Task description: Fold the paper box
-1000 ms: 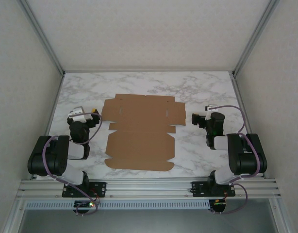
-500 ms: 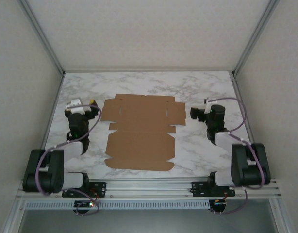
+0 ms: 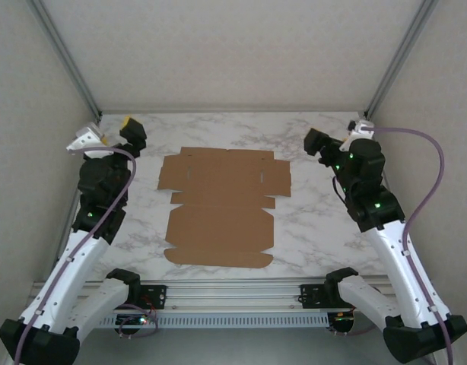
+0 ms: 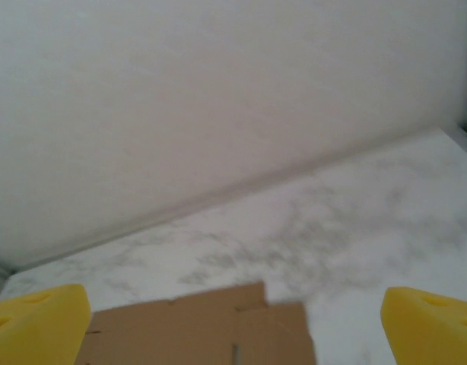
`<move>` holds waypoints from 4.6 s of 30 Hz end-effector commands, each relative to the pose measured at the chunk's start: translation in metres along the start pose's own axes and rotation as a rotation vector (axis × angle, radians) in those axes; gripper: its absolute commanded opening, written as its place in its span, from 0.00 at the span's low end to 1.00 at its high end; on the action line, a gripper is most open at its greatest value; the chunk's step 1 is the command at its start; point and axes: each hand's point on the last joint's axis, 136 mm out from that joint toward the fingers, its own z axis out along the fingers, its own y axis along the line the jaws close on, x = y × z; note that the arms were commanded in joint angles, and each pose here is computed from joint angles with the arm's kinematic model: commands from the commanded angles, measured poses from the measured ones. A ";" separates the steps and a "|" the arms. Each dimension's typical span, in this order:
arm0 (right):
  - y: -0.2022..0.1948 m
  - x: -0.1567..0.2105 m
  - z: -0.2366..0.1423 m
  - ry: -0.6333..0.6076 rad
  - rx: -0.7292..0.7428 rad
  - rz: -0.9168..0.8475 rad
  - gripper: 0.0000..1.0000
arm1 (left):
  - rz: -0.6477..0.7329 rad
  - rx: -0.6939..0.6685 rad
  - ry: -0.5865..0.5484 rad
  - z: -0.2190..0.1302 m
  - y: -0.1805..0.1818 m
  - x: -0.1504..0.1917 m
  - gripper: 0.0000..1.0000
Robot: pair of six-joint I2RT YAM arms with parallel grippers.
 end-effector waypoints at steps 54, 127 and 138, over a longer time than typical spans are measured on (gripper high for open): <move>-0.004 0.276 0.152 0.651 -0.224 0.793 0.93 | -0.297 -0.099 1.170 0.024 0.070 0.369 0.80; -0.017 0.155 0.225 0.315 -0.234 0.113 0.01 | -0.194 -0.047 1.273 0.008 0.051 0.366 0.81; 0.006 -0.042 0.117 -0.043 0.035 -0.325 0.00 | -0.149 -0.032 0.963 0.027 0.009 0.241 0.87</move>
